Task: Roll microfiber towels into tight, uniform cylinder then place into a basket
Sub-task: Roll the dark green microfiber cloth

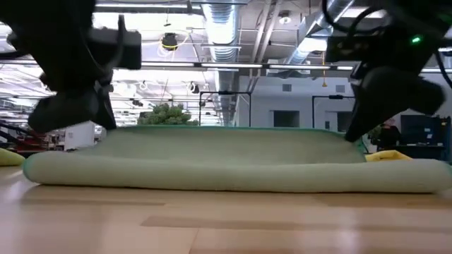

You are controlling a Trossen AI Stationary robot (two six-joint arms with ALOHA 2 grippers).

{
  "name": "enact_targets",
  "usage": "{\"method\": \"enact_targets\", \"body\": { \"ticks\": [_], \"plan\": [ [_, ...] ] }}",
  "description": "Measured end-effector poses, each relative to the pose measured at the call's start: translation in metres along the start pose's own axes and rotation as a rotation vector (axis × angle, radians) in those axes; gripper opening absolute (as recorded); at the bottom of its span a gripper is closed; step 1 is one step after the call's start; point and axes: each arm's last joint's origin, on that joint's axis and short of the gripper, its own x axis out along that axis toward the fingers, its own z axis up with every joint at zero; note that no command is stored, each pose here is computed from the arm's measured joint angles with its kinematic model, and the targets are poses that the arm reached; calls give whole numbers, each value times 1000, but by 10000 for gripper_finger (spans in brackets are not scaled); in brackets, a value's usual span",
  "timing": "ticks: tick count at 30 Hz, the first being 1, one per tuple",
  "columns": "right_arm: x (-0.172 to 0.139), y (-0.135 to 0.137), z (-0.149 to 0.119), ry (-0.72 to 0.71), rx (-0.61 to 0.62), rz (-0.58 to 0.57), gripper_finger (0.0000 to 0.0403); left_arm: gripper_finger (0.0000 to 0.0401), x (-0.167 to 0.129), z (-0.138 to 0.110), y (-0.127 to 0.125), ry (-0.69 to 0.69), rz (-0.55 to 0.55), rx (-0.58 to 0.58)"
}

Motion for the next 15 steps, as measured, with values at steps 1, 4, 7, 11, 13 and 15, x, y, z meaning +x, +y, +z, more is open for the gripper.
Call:
{"method": "enact_targets", "body": {
  "ticks": [1, 4, 7, 11, 13, 15],
  "plan": [
    [2, -3, 2, 11, -6, 0, 27, 0, 4, 0, 0, 4, -1, 16],
    [8, -10, 7, 36, -30, 0, 24, 0, 15, -1, -1, 9, -9, 45],
    [13, -15, 13, 39, -56, 0, 24, 0, 27, -1, -2, 13, -18, 68],
    [22, -19, 18, 52, -49, 0, 30, 0, 40, -3, 0, 32, -16, 95],
    [25, -21, 19, 84, -40, 18, 30, 0, 43, -2, 1, 40, -12, 98],
    [25, -21, 18, 121, -34, 51, 29, 0, 42, 0, 2, 35, -15, 111]
  ]
}}
